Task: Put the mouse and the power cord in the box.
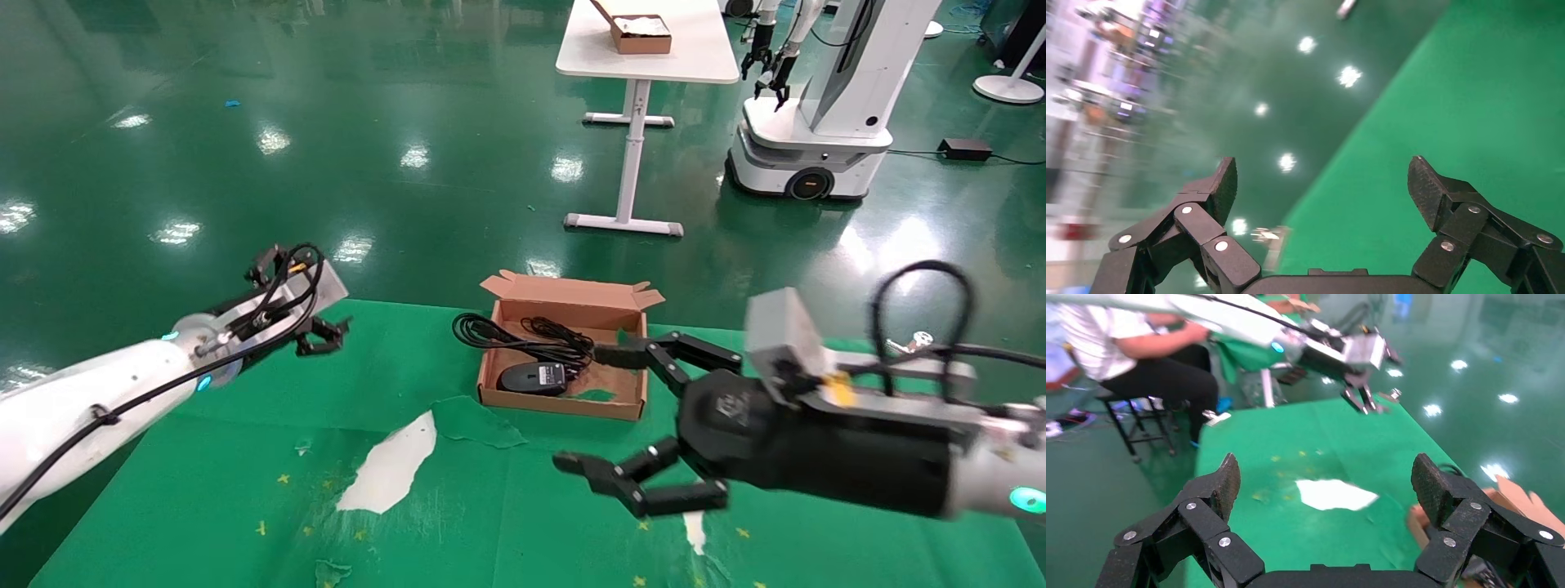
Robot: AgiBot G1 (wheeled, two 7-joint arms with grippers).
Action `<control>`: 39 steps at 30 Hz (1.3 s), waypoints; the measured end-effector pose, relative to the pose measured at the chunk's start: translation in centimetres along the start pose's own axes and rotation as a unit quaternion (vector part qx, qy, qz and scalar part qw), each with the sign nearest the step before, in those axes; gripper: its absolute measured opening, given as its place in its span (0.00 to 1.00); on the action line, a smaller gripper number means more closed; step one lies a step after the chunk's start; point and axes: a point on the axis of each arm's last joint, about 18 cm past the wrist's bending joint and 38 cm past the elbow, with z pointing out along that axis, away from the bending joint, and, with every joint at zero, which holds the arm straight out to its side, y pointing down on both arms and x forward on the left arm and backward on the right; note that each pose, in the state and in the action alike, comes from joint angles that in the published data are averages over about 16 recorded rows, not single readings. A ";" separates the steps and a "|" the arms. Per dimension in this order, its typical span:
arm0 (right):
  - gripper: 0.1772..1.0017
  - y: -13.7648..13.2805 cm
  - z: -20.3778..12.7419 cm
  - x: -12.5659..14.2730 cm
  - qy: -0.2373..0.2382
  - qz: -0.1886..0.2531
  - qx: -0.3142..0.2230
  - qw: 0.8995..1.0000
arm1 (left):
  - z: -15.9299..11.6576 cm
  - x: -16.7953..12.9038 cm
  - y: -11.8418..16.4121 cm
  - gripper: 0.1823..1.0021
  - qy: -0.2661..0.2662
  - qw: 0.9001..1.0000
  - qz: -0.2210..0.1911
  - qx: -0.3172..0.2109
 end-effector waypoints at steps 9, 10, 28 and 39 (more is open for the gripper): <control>1.00 -2.4 -3.9 -4.0 -0.051 -0.012 0.035 0.998 | -2.2 2.7 0.3 1.00 0.086 0.990 -0.107 0.035; 1.00 -2.6 -4.3 -4.4 -0.056 -0.013 0.037 0.998 | -2.5 3.0 0.3 1.00 0.095 0.988 -0.117 0.040; 1.00 -3.7 -5.9 -6.4 -0.083 -0.023 0.048 0.995 | -10.4 4.6 -2.6 1.00 0.243 0.922 -0.248 0.172; 1.00 -3.7 -5.9 -6.4 -0.083 -0.023 0.048 0.995 | -17.4 3.9 -4.8 1.00 0.320 0.869 -0.264 0.271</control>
